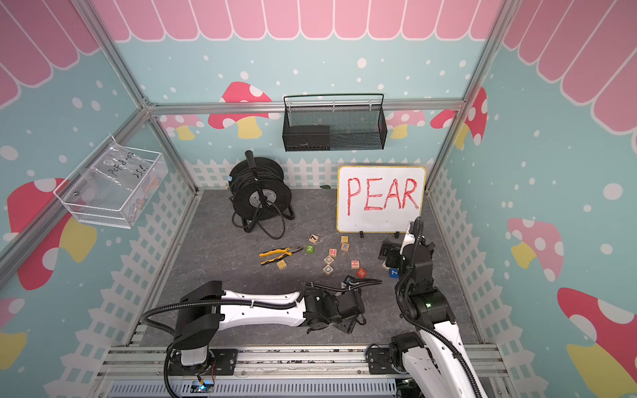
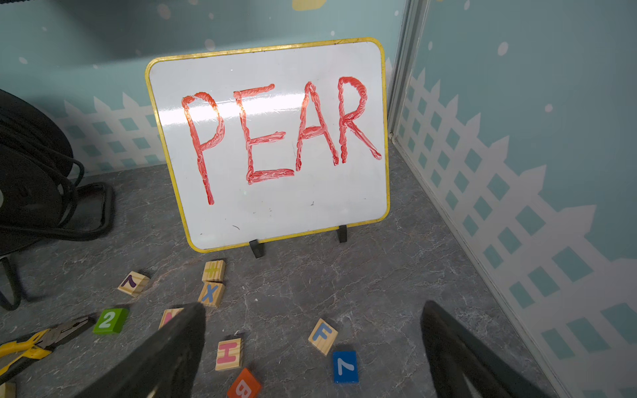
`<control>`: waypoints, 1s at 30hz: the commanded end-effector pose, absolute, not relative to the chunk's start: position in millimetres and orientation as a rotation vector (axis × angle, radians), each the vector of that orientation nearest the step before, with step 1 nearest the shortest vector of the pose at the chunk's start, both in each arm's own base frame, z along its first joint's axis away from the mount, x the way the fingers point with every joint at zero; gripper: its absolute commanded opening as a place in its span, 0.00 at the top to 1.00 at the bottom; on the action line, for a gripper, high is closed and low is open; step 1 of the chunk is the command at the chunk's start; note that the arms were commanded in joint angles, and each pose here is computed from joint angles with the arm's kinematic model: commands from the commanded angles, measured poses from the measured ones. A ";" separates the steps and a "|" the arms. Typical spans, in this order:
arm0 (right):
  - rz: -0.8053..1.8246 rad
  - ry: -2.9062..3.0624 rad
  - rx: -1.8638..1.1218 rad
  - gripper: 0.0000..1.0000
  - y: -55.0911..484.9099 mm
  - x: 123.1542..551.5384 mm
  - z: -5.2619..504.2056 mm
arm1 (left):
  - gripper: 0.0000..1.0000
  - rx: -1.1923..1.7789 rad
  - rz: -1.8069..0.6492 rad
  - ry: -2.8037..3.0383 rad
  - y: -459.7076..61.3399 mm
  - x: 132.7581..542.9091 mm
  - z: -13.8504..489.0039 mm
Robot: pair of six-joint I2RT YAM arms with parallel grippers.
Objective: Spell the uppercase word “pear” with letter blocks
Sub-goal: Adjust the letter block at the center of the board.
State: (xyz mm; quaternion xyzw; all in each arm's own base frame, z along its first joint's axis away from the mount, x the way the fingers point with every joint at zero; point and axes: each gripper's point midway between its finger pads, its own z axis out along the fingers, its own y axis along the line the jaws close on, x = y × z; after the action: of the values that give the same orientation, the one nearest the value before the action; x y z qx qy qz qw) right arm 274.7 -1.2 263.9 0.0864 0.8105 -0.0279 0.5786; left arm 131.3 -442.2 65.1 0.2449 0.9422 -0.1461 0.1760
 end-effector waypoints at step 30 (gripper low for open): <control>-0.118 1.883 0.242 0.01 -9.9 276.9 270.3 | 0.27 0.562 -0.490 2.647 -410.8 159.7 71.7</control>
State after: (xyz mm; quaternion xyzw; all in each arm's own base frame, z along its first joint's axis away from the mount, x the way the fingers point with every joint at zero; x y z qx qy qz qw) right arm 277.1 -8.5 258.0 0.0986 0.8148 -0.0499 0.5691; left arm 148.7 -406.4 42.1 0.1896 0.9589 -0.1604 0.1371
